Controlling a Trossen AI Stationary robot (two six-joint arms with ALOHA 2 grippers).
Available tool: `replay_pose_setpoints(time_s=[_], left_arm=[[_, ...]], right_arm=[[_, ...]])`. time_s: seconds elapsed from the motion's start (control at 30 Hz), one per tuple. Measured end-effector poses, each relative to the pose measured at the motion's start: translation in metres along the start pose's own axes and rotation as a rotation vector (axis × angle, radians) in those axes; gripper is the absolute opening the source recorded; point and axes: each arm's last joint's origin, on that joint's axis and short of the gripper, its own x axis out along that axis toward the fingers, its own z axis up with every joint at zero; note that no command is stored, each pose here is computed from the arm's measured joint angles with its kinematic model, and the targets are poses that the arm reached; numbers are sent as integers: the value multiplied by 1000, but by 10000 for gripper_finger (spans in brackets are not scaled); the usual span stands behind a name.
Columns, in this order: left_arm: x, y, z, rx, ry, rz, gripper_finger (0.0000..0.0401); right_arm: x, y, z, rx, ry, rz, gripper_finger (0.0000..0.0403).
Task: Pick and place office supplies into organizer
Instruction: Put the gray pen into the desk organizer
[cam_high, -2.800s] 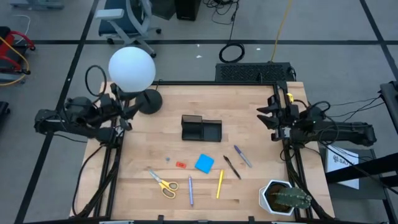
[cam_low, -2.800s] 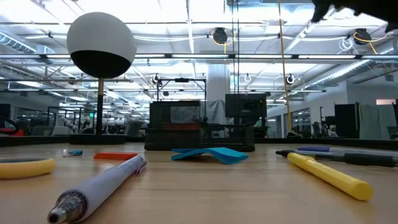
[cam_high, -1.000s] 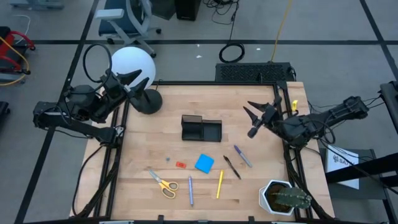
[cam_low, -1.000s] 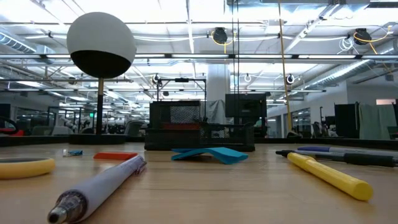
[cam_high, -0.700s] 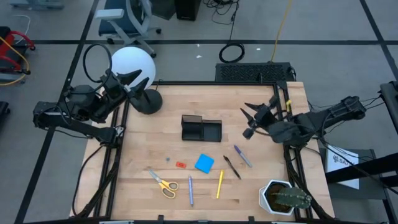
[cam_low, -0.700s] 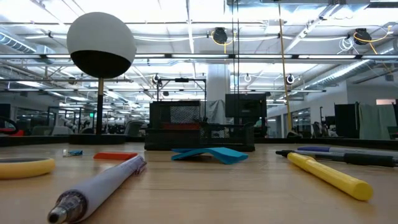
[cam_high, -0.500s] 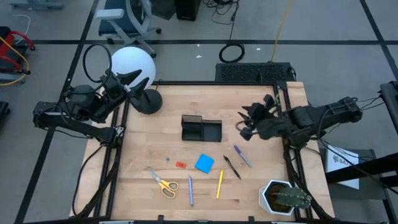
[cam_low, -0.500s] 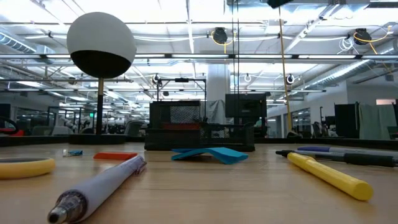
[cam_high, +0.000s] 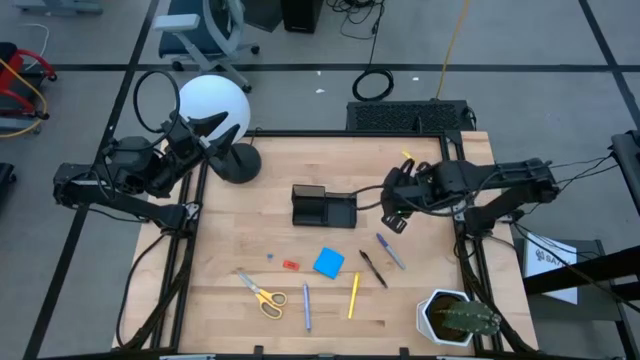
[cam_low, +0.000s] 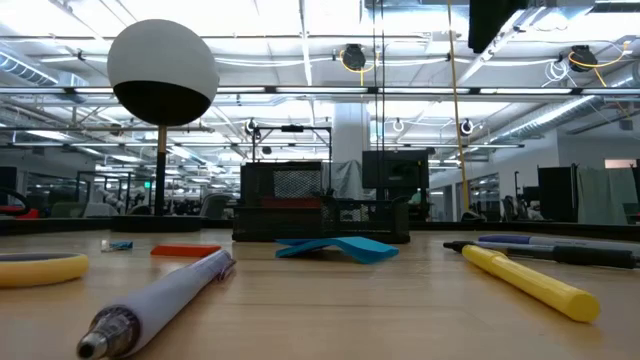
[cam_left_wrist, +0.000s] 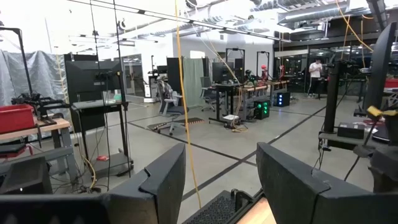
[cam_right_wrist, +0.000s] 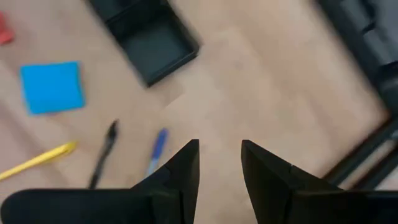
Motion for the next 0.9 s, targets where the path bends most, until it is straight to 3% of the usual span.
replay_pose_setpoints(time_s=[0.3,0.53,0.9], left_arm=[[0,0,0,0,0,0,200],[0,0,0,0,0,0,200],[0,0,0,0,0,0,200]], right_arm=[[10,11,3,83,85,49,109],[20,28,-1,61,110,35,109],[63,46,-18,114,297,-25,109]])
